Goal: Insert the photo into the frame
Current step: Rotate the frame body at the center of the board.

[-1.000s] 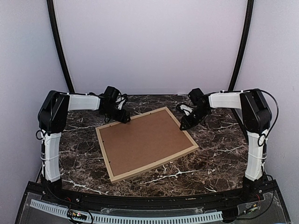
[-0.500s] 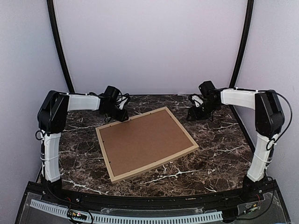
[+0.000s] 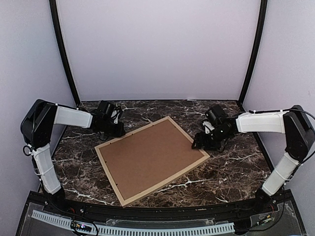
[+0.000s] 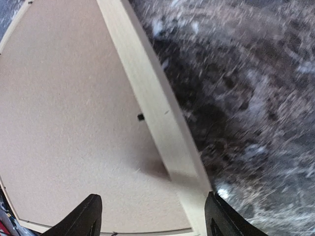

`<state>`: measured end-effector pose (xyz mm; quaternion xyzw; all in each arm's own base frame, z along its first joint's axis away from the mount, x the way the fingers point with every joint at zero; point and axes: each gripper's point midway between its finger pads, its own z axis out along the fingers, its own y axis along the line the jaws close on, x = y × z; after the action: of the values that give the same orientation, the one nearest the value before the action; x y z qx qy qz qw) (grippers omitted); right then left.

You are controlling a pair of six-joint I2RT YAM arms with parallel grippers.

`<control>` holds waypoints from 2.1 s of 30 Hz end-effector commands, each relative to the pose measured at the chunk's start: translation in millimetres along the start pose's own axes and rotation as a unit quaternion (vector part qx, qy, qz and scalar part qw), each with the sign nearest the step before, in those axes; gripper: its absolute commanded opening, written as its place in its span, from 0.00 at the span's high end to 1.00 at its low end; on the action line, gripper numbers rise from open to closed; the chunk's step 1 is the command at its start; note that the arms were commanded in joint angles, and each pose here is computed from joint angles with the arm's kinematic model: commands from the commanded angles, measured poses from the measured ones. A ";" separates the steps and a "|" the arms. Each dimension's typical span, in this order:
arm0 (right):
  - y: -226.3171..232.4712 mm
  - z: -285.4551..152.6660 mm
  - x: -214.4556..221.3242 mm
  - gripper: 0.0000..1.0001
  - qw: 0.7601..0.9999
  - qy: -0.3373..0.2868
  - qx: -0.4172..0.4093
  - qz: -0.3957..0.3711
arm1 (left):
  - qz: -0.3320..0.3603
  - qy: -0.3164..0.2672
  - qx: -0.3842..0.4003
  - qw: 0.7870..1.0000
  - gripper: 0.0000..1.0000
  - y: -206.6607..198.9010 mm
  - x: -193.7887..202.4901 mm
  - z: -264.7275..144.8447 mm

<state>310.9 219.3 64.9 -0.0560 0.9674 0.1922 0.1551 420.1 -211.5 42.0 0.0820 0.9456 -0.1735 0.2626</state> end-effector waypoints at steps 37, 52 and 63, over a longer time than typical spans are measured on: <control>27.7 32.1 32.2 0.26 0.996 -0.034 0.001 0.085 | -0.040 0.107 0.136 0.984 0.42 -42.9 108.9 -40.9; 29.5 57.7 -83.2 0.27 0.999 -0.028 -0.023 -0.028 | 0.013 0.168 0.207 0.964 0.54 -133.8 180.4 -70.6; -5.6 11.9 -81.8 0.25 0.996 -0.057 0.054 -0.046 | 0.050 0.065 0.063 0.995 0.38 -104.6 107.8 -85.6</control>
<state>408.1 229.6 53.5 -0.0647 0.9674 0.1339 0.2052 227.7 -280.1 54.1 0.1696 0.9388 -0.2674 0.1358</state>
